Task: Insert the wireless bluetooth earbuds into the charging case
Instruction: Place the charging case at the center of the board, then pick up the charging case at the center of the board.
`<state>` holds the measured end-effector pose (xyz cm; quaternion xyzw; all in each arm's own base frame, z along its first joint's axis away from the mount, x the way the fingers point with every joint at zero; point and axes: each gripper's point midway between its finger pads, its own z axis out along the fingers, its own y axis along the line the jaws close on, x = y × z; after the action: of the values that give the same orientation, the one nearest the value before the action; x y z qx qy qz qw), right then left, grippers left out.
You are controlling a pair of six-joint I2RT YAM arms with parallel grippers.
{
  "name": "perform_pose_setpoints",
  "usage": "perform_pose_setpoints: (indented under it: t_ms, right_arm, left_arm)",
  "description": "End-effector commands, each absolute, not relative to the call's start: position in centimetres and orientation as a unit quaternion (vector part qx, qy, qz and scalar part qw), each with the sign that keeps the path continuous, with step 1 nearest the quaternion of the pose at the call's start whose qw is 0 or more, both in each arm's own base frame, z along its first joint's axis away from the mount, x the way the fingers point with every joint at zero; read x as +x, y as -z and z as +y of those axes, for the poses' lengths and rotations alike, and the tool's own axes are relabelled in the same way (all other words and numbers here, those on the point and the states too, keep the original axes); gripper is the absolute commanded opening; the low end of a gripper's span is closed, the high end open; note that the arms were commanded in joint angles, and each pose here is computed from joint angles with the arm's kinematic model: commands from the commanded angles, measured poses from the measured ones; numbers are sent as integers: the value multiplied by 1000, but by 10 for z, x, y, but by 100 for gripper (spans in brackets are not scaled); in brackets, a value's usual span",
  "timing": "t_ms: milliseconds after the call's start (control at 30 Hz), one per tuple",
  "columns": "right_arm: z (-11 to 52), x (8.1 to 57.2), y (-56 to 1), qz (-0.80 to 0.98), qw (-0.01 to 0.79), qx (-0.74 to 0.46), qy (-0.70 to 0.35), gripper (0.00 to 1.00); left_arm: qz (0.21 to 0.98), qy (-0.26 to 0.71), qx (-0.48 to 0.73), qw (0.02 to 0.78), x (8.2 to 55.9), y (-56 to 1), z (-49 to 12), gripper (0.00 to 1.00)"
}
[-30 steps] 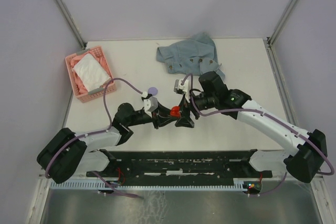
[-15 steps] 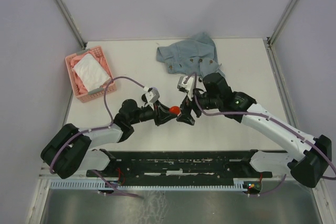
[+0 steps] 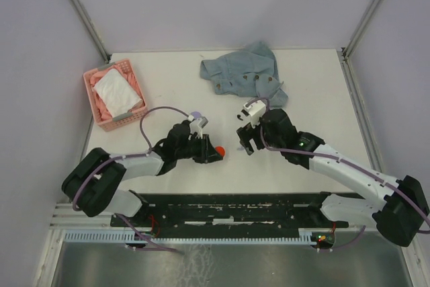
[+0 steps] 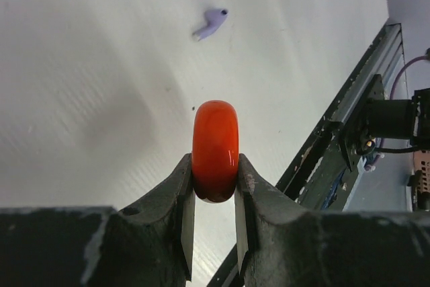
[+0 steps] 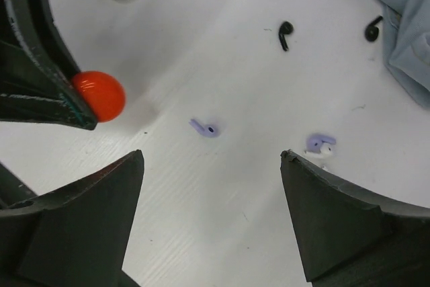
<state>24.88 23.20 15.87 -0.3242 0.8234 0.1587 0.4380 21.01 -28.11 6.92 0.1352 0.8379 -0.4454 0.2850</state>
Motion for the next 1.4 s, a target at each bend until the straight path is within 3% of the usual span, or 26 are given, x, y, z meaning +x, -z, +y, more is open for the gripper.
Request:
perform_pose_setpoints:
  t_ms: [0, 333, 767, 1200, 1367]
  right_arm:
    - [214, 275, -172, 823, 501, -242, -112, 91]
    - [201, 270, -166, 819, 523, -203, -116, 92]
    - [200, 266, -167, 817, 528, -195, -126, 93]
    - [194, 268, -165, 819, 533, -181, -115, 93]
    - [195, 270, -161, 822, 528, -181, -111, 93]
  left_arm:
    - [867, 439, 68, 224, 206, -57, -291, 19]
    - [911, 370, 28, 181, 205, -22, -286, 35]
    - [954, 217, 19, 205, 218, -13, -238, 55]
    - [942, 76, 48, 322, 300, -78, -186, 62]
    - [943, 66, 52, 322, 344, -84, -171, 62]
